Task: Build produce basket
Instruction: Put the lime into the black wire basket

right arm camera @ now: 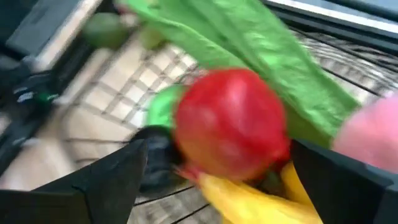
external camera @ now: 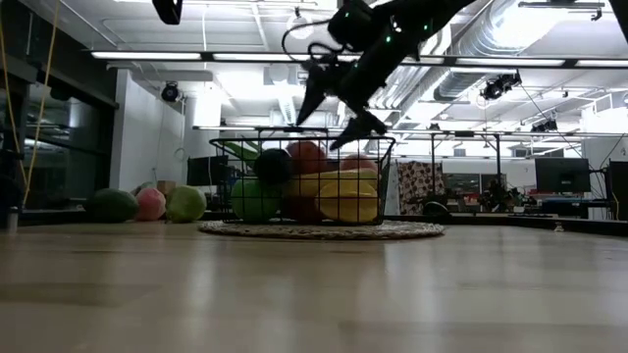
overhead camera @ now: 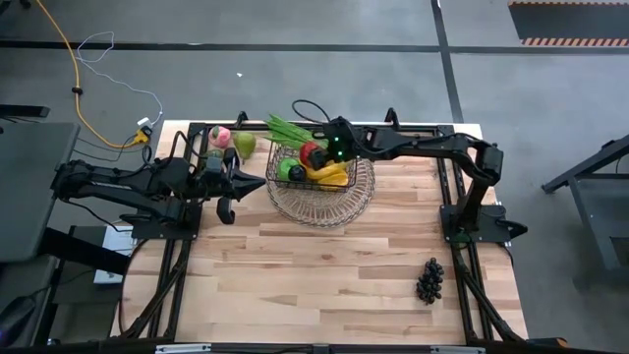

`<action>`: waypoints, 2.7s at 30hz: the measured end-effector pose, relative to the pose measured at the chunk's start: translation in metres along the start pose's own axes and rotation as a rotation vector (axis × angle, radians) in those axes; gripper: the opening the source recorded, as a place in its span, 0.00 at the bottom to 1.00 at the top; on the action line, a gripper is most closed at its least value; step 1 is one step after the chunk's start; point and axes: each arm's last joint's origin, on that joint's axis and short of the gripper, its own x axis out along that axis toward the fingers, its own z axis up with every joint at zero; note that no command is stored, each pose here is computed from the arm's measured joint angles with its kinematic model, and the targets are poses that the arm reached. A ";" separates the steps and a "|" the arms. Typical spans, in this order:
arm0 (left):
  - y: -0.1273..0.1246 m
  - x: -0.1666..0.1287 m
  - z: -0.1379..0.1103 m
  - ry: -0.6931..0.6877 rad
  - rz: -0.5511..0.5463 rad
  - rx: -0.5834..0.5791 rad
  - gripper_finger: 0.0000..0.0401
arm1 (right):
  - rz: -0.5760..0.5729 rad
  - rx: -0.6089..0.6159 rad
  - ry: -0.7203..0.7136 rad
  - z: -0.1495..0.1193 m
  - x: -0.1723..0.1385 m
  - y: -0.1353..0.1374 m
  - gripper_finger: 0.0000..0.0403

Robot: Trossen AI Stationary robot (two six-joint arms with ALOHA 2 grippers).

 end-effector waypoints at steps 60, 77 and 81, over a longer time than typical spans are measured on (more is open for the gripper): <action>0.001 0.000 -0.002 0.013 0.029 0.003 0.00 | 0.593 -0.549 -0.622 -0.128 -0.190 -0.023 0.90; 0.002 0.000 -0.002 0.010 0.065 0.056 0.20 | 0.611 -0.564 -0.616 -0.129 -0.191 -0.022 0.85; 0.002 0.000 -0.002 0.011 0.063 0.056 0.24 | 0.612 -0.554 -0.604 -0.129 -0.190 -0.023 0.68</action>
